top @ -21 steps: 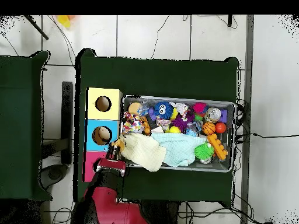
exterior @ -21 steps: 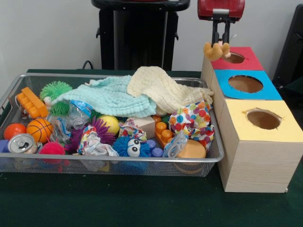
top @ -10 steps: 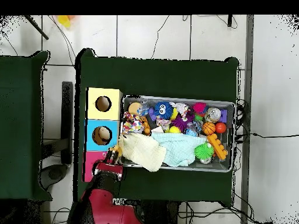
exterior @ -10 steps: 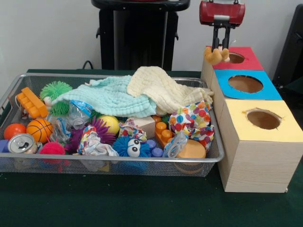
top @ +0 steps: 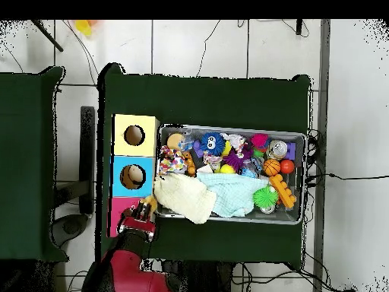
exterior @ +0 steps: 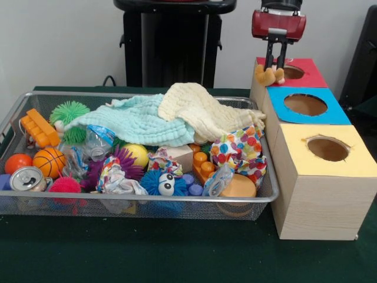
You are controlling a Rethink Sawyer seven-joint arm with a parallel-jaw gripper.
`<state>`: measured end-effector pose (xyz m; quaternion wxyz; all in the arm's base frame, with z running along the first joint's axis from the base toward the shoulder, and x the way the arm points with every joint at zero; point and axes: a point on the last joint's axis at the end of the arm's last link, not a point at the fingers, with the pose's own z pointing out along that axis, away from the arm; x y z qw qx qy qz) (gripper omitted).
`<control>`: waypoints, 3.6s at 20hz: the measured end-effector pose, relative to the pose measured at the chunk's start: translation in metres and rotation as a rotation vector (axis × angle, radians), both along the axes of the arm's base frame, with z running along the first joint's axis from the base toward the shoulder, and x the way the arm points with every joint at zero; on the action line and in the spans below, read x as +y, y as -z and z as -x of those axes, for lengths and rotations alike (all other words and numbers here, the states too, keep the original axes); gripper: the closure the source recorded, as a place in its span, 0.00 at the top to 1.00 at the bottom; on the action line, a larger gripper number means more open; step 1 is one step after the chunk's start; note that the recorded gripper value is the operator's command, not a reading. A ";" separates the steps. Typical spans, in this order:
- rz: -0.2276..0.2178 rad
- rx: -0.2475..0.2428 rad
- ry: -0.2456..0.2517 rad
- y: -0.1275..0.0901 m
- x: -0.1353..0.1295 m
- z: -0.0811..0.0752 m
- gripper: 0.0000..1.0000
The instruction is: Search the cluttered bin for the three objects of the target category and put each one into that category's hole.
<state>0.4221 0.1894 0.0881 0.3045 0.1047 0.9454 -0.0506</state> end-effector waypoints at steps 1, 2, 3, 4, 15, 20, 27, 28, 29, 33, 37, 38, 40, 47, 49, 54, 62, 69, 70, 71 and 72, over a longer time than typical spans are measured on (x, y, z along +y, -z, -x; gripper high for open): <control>0.001 -0.001 0.002 0.000 0.001 0.000 0.00; 0.002 -0.002 0.004 -0.001 0.003 0.001 0.00; 0.003 -0.002 0.004 -0.001 0.004 0.002 0.00; 0.003 -0.002 0.005 -0.001 0.005 0.003 0.00; 0.005 0.012 0.022 -0.002 0.022 0.026 0.00; 0.005 0.020 0.032 -0.001 0.026 0.034 0.00; 0.004 0.016 0.052 -0.002 0.027 0.033 0.00; 0.004 0.015 0.055 -0.002 0.028 0.033 0.00; 0.004 0.015 0.058 -0.002 0.028 0.033 0.00; 0.003 0.013 0.065 -0.002 0.030 0.034 0.00; 0.003 0.010 0.071 -0.002 0.033 0.034 0.00; 0.002 0.009 0.073 -0.002 0.035 0.035 0.00; 0.002 0.007 0.075 -0.002 0.036 0.035 0.00; -0.001 -0.001 0.084 -0.003 0.046 0.037 0.00; -0.002 -0.002 0.084 -0.003 0.047 0.037 0.00; -0.007 -0.002 0.087 -0.003 0.050 0.038 0.00; -0.020 0.006 0.090 0.000 0.053 0.037 1.00; -0.031 0.012 0.093 0.002 0.054 0.036 1.00; -0.031 0.013 0.093 0.002 0.055 0.036 1.00; -0.032 0.013 0.093 0.002 0.055 0.036 1.00; -0.033 0.014 0.093 0.002 0.055 0.036 1.00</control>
